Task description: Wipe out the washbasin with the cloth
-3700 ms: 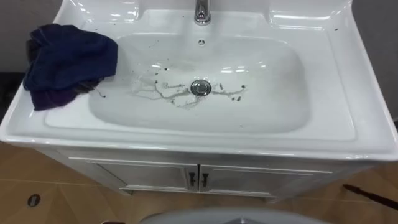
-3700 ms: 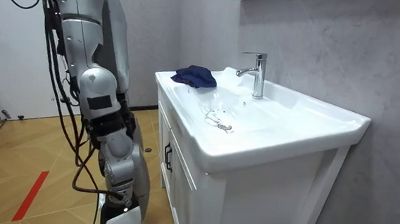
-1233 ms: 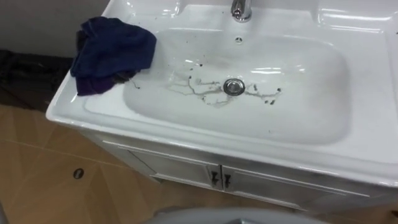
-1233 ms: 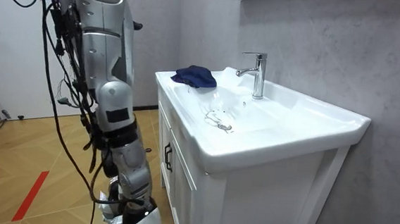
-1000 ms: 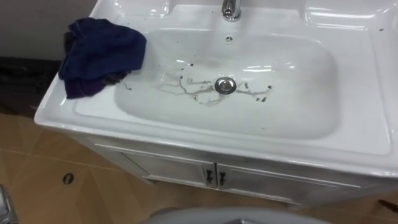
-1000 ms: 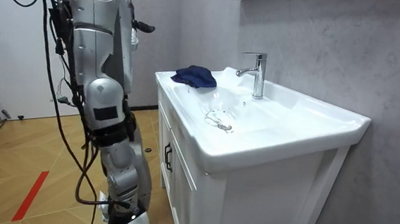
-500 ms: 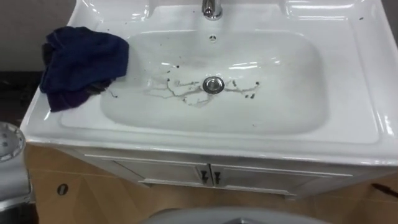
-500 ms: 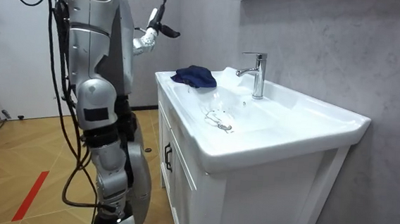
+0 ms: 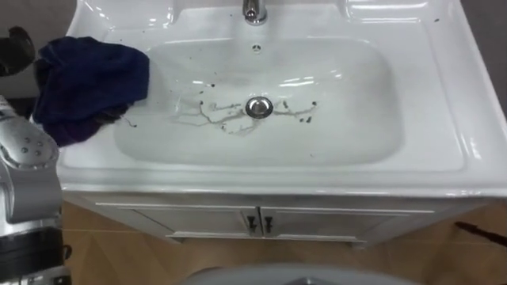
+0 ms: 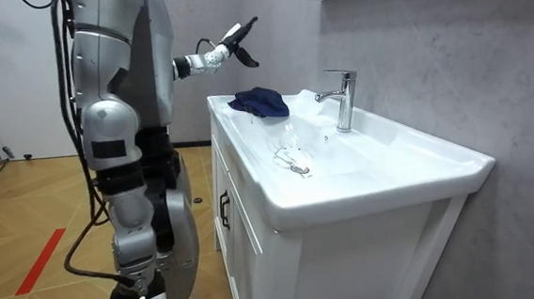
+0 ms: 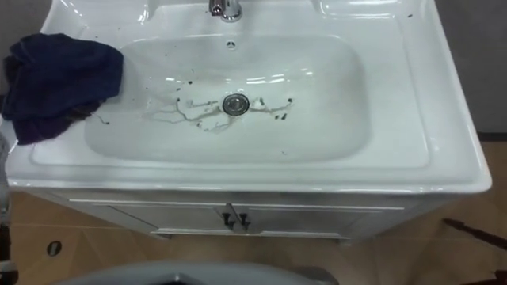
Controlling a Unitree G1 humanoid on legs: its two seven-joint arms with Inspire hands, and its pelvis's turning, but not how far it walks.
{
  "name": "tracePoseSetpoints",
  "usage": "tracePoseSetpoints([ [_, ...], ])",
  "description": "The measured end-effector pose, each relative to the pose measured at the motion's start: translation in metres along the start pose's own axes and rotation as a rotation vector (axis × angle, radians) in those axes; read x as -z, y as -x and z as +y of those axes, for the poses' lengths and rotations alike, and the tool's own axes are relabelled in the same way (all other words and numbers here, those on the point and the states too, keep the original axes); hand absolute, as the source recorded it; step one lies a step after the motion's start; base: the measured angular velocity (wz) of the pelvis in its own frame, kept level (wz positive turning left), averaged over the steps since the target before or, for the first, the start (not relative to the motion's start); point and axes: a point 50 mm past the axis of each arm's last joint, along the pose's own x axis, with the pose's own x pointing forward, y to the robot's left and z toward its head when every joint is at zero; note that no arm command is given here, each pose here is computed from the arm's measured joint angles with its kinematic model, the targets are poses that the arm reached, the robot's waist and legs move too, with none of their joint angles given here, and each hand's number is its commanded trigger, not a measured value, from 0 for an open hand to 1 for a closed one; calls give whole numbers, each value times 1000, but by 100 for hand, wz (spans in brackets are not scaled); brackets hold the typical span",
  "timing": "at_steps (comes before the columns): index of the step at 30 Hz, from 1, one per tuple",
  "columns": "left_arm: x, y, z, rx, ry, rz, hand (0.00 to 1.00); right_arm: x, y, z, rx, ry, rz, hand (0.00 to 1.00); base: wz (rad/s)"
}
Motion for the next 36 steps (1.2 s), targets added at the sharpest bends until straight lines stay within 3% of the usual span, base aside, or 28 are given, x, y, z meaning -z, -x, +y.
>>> tracePoseSetpoints([
  [4, 8, -2, -12, 82, -39, 38, 0, 1, 0, -1, 19, -19, 0, 0, -3],
  [12, 13, -1, -18, 139, -73, 75, 0, 7, 0, -2, 22, -45, 31, 0, -11],
  [24, 49, 25, -50, 391, -189, 252, 0, 10, 1, -4, 42, -117, 62, 0, -5],
  [36, 72, 41, -63, 465, -194, 384, 0, 2, 2, -7, 62, -216, 21, 0, -1],
])
